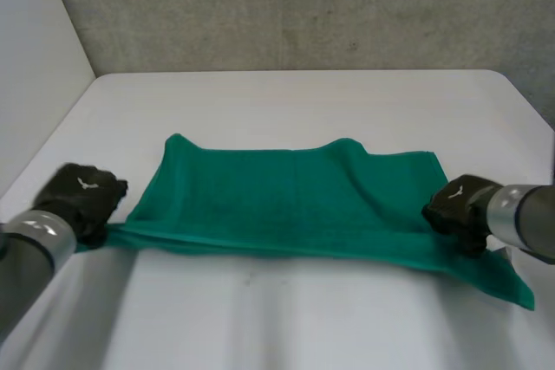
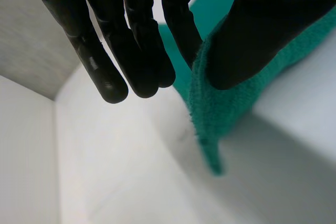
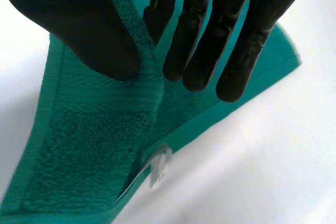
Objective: Fold the towel.
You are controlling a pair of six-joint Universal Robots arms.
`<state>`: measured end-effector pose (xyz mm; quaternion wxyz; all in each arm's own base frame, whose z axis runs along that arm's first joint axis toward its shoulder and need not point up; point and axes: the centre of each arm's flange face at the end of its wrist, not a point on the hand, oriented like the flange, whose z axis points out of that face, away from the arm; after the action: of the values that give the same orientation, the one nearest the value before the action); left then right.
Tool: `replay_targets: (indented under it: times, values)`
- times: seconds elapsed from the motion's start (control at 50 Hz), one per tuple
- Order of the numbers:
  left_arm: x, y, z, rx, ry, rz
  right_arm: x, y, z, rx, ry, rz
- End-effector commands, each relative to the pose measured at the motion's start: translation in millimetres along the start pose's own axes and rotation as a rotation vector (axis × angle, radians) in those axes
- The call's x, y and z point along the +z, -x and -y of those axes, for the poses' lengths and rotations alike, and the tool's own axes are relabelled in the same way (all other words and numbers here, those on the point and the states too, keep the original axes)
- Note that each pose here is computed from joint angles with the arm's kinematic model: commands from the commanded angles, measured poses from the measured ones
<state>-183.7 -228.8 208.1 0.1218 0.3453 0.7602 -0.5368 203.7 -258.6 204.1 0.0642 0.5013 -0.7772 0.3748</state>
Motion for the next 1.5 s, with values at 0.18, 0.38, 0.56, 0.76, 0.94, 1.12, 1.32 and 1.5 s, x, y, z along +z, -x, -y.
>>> replay_targets:
  times: [0.18, 0.38, 0.56, 0.76, 0.94, 1.12, 1.32, 1.5]
  values:
    - [112.0, 62.8, 112.3, 0.027, -0.42, 0.347, 1.8, -112.9, 113.8, 0.127, -0.534, -0.58]
    - [61.3, 128.4, 207.1, -0.165, -0.96, 0.64, -68.9, -154.6, 154.9, 0.15, -0.902, -0.875]
    - [95.8, 86.1, 129.3, -0.208, -0.67, 0.445, -23.7, -106.9, 117.0, 0.151, -0.682, -0.597]
    - [129.9, 19.1, 35.6, -0.193, -0.373, 0.27, 63.7, -46.4, 57.1, 0.188, -0.444, -0.296]
    - [136.3, -6.2, 1.2, -0.184, -0.263, 0.205, 106.7, -17.9, 23.7, 0.234, -0.308, -0.178]
    - [127.8, -4.1, -0.3, -0.19, -0.255, 0.207, 92.8, -14.0, 3.9, 0.454, -0.267, -0.139]
    - [119.6, 5.4, -1.4, -0.199, -0.251, 0.228, 83.8, -12.4, -35.1, 0.628, -0.2, -0.159]
    - [120.4, 8.6, -2.0, -0.2, -0.25, 0.236, 88.2, -22.5, -39.5, 0.671, -0.254, -0.213]
